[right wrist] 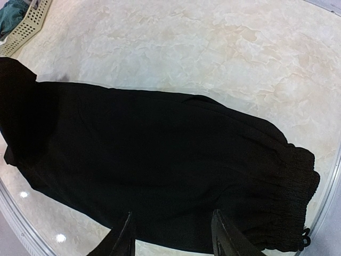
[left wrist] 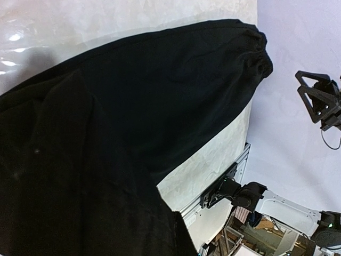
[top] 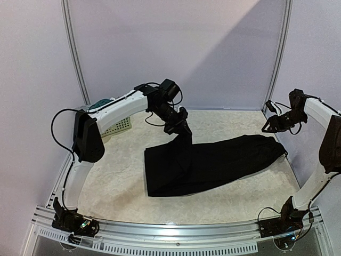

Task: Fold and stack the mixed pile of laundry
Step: Fold the rectangle-folded trousers at the center of the board.

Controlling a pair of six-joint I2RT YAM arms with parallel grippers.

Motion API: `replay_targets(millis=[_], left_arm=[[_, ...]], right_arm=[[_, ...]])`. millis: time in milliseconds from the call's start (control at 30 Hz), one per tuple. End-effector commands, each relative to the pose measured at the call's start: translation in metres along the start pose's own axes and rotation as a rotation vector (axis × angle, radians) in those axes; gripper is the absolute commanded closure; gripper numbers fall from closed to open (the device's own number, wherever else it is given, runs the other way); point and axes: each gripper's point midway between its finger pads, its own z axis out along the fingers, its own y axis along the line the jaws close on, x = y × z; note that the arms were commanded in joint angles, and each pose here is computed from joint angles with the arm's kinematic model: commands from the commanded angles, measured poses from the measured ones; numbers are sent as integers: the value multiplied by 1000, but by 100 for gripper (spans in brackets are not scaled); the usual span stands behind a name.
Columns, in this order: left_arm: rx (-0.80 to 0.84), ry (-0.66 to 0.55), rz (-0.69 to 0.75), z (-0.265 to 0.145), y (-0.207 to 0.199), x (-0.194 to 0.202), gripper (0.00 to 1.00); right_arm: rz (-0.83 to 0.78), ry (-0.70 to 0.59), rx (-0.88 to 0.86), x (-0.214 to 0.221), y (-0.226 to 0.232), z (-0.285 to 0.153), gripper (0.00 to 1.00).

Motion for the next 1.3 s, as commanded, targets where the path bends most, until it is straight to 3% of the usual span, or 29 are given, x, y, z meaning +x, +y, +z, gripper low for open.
replay_targets(millis=[0, 367, 867, 1067, 1267], left_arm=[[59, 10, 10, 20, -14, -1, 100], [85, 33, -27, 53, -8, -6, 100], [130, 86, -4, 74, -34, 21, 100], [104, 100, -21, 87, -23, 25, 100], [102, 58, -12, 91, -22, 11, 78]], right_arm=[[5, 9, 1, 3, 0, 5, 51], [10, 18, 0, 4, -3, 9, 51], [16, 19, 0, 4, -5, 12, 51], [18, 20, 0, 4, -4, 12, 51], [17, 23, 5, 5, -5, 12, 51]])
